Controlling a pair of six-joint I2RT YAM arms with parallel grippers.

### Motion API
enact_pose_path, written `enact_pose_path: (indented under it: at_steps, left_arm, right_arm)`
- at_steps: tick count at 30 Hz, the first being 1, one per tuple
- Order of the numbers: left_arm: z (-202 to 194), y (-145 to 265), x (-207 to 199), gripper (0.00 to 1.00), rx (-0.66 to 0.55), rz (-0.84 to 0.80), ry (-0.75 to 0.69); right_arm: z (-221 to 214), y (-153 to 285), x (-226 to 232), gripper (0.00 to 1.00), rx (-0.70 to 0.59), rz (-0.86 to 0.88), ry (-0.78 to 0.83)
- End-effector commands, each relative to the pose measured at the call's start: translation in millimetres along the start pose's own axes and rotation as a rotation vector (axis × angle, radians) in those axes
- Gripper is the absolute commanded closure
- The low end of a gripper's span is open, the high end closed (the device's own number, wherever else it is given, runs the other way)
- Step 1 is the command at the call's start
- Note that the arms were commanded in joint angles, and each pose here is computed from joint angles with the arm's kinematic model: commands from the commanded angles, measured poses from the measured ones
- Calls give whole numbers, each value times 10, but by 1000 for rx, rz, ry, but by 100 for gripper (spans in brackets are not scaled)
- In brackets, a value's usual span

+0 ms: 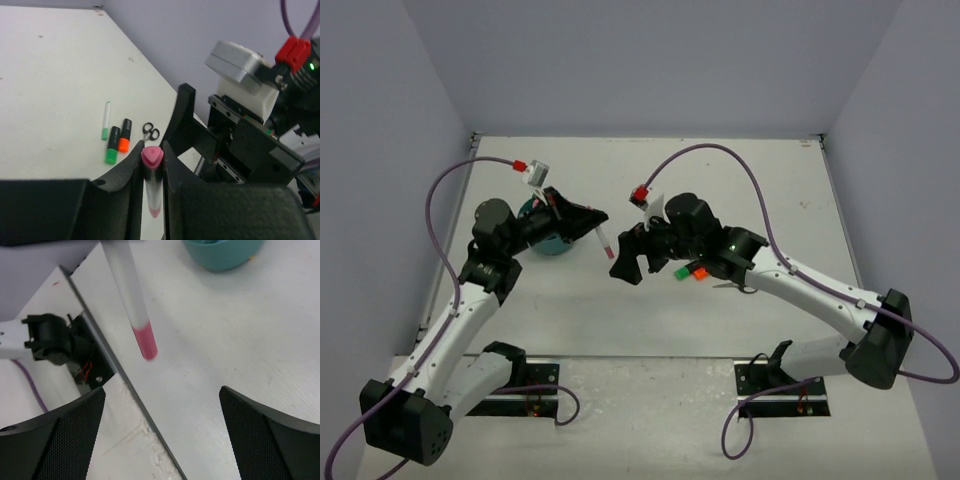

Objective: Sort the stationery into containers
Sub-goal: Place the pen in the storage box.

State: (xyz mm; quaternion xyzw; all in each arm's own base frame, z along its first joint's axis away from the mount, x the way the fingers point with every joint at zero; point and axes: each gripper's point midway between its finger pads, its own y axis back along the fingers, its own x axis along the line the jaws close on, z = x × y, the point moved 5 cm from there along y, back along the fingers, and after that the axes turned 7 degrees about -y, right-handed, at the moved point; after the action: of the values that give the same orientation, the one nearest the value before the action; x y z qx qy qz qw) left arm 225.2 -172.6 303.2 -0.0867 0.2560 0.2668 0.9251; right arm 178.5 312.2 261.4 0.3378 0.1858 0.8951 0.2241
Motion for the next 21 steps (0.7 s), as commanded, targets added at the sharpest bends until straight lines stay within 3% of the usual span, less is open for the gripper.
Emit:
enact_pose_path:
  at_steps: [1,4,10,14,21]
  left_arm:
    - [367,-30,433,100,-26,402,-74]
    - [653,-7,815,100,-103,701,-90]
    - [1012,57,1492,100,-316,1099,-120]
    - [1217,71,1875,100,-418,1099,-117]
    - [961,67,2325,100,-454,1050,-39]
  right_arm:
    - [163,273,-303,1,-235,-283,-100]
    - [48,430,-535,1,-313,-442,-194]
    - [-202,549,-647,1,-337,-453,-203]
    - [-378,567,-668,1,-306,-431,-222]
    - [-506,687,-628,1,-328,-366,-230]
